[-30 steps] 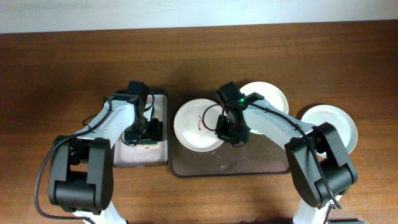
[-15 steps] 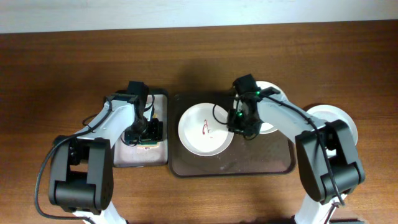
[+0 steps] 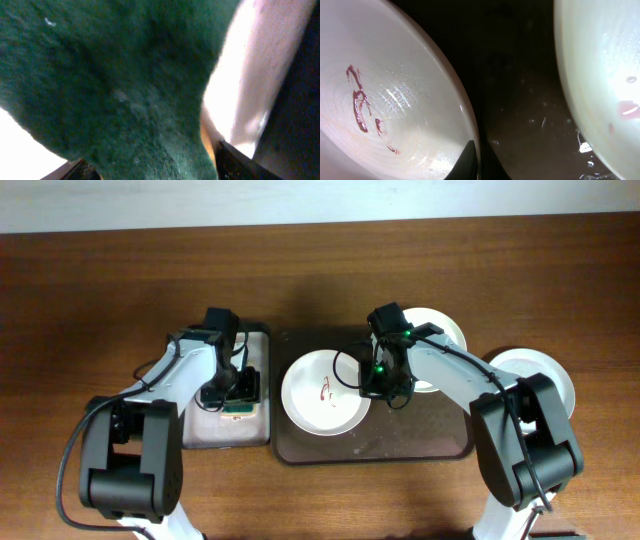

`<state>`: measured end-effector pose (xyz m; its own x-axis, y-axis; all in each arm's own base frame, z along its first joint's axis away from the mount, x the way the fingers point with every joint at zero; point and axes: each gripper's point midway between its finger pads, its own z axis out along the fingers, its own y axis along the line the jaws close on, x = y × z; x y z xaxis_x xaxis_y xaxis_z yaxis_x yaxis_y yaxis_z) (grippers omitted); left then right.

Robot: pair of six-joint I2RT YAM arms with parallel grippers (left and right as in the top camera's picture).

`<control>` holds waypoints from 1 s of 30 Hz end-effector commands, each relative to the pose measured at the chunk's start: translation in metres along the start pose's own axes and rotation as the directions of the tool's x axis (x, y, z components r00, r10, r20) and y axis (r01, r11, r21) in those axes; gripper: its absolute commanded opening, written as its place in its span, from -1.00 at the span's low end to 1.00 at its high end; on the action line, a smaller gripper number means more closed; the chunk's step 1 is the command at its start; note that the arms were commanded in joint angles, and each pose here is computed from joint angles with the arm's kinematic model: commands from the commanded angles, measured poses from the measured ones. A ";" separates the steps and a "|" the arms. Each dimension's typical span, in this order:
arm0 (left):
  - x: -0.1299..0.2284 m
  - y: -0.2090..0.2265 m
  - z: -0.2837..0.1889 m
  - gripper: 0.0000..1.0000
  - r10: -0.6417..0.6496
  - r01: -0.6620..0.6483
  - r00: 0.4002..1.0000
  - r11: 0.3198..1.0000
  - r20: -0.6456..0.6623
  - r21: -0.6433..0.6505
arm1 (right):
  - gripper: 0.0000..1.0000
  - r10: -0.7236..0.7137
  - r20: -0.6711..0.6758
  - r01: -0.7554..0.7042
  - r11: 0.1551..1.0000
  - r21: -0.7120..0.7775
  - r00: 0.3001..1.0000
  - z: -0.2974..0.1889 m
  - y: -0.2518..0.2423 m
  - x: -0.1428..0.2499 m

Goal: Clean dirty plates on tray and stack at the side

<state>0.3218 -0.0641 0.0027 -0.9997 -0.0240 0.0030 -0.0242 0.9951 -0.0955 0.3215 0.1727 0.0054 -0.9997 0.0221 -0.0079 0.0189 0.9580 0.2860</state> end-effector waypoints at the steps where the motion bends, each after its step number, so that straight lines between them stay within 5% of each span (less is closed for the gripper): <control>1: -0.019 -0.003 -0.001 0.25 0.007 -0.008 0.999 1.000 0.053 0.019 | -0.92 -0.016 -0.021 0.017 1.000 0.019 1.000 0.006 -0.003 0.008; 5: -0.024 0.015 -0.002 0.22 -0.090 0.097 0.992 0.992 0.088 -0.081 | -0.93 -0.016 -0.021 0.016 1.000 0.019 1.000 0.006 -0.003 0.008; 21: -0.051 0.014 -0.008 0.27 -0.111 0.125 0.975 0.990 0.192 -0.066 | -0.92 -0.016 -0.021 0.016 1.000 0.019 1.000 0.006 -0.003 0.008; 23: -0.051 0.014 -0.008 -0.10 -0.111 0.126 0.975 0.990 0.191 -0.067 | -0.92 -0.016 -0.021 0.016 1.000 0.019 1.000 0.006 -0.003 0.008; 25: -0.051 0.014 -0.008 -0.74 -0.111 0.126 0.975 0.990 0.191 -0.068 | -0.92 -0.016 -0.021 0.016 1.000 0.019 1.000 0.006 -0.003 0.008; 30: -0.044 0.015 -0.007 -1.00 -0.112 0.126 0.980 0.989 0.166 -0.074 | -0.92 -0.015 -0.024 0.016 1.000 0.019 1.000 0.006 -0.003 0.008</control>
<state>0.3642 -0.0519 0.0071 -0.9772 -0.1385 -0.1607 -0.1348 0.9903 -0.0338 0.3215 0.1727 0.0054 -0.9997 0.0221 -0.0079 0.0189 0.9580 0.2860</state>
